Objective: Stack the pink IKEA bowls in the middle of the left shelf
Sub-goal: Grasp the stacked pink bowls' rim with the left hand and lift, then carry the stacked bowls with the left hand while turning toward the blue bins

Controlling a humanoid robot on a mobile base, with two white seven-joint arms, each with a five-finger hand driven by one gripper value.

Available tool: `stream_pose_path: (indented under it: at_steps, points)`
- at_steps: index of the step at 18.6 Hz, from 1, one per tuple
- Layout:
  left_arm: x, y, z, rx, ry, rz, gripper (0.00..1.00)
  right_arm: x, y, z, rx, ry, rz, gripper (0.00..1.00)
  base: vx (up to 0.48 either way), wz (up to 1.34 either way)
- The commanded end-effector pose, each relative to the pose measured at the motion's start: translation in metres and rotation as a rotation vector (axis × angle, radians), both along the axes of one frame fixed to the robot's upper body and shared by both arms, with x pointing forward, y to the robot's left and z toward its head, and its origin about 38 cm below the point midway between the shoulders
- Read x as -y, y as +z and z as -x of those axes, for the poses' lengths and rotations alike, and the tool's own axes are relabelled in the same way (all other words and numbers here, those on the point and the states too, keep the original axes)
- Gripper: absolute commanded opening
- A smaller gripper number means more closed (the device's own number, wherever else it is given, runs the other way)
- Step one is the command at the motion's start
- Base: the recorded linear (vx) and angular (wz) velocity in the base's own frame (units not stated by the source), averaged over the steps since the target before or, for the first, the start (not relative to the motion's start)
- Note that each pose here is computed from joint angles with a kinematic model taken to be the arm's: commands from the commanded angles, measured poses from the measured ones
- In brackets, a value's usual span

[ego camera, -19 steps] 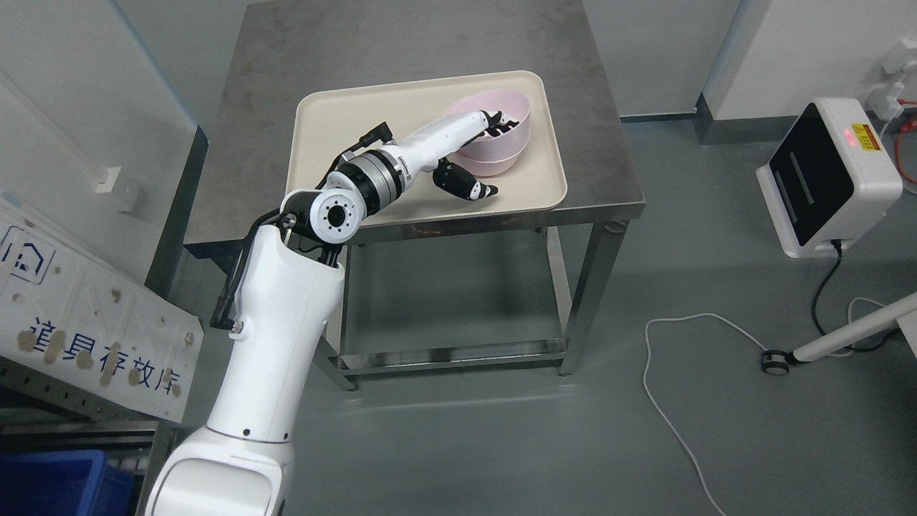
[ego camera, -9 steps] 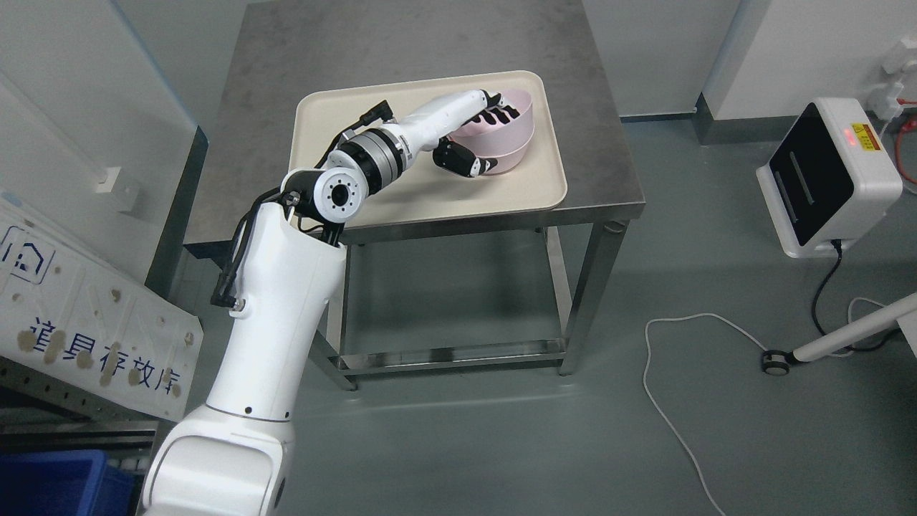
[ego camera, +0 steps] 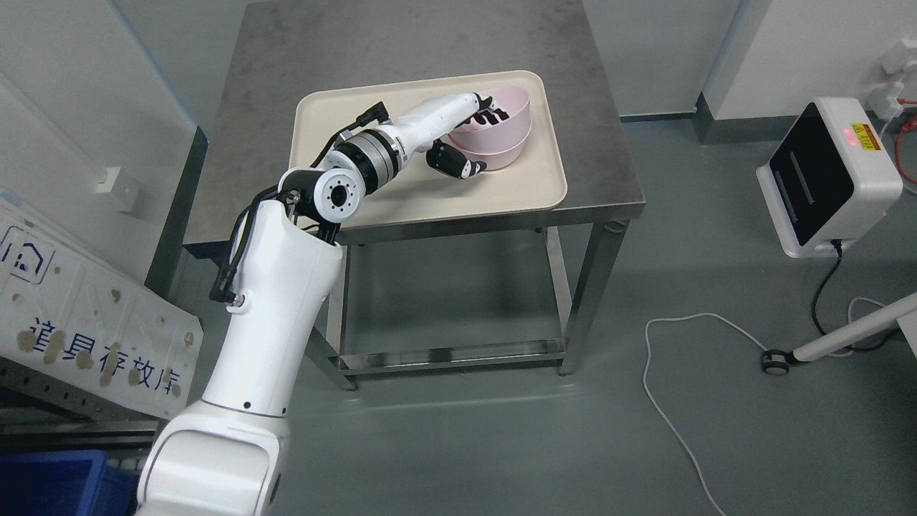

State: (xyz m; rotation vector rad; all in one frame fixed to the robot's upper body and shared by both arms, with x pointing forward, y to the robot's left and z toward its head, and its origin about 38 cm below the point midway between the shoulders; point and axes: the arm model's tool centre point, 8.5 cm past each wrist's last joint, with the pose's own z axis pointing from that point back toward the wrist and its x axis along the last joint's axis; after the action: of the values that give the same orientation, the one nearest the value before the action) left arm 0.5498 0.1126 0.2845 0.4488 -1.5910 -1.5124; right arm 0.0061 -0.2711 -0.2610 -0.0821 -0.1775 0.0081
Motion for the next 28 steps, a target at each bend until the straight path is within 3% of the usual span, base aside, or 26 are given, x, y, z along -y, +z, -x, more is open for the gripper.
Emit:
stream_pose_path:
  at_steps: [1,6,9,15,28]
  points:
    - [-0.001,-0.017,-0.004,-0.022,0.014,-0.074,0.56,0.011,0.001,0.000,0.001,-0.002,0.018,1.00,0.000,0.00]
    - [0.005,-0.015,-0.003,-0.015,-0.001,-0.073,0.42,0.011,0.001,0.000,0.001,-0.002,0.018,1.00,0.000,0.00]
    - [0.007,-0.013,-0.002,0.002,-0.019,-0.069,0.25,0.011,0.001,0.000,0.001,-0.002,0.018,1.00,0.000,0.00]
    - [-0.007,0.001,-0.005,0.065,-0.019,-0.009,0.00,0.011,0.001,0.000,0.001,-0.002,0.018,1.00,0.000,0.00]
    - [-0.062,0.084,0.020,0.310,-0.018,0.194,0.00,0.011,0.001,0.000,0.001,-0.002,0.018,1.00,-0.013,-0.03]
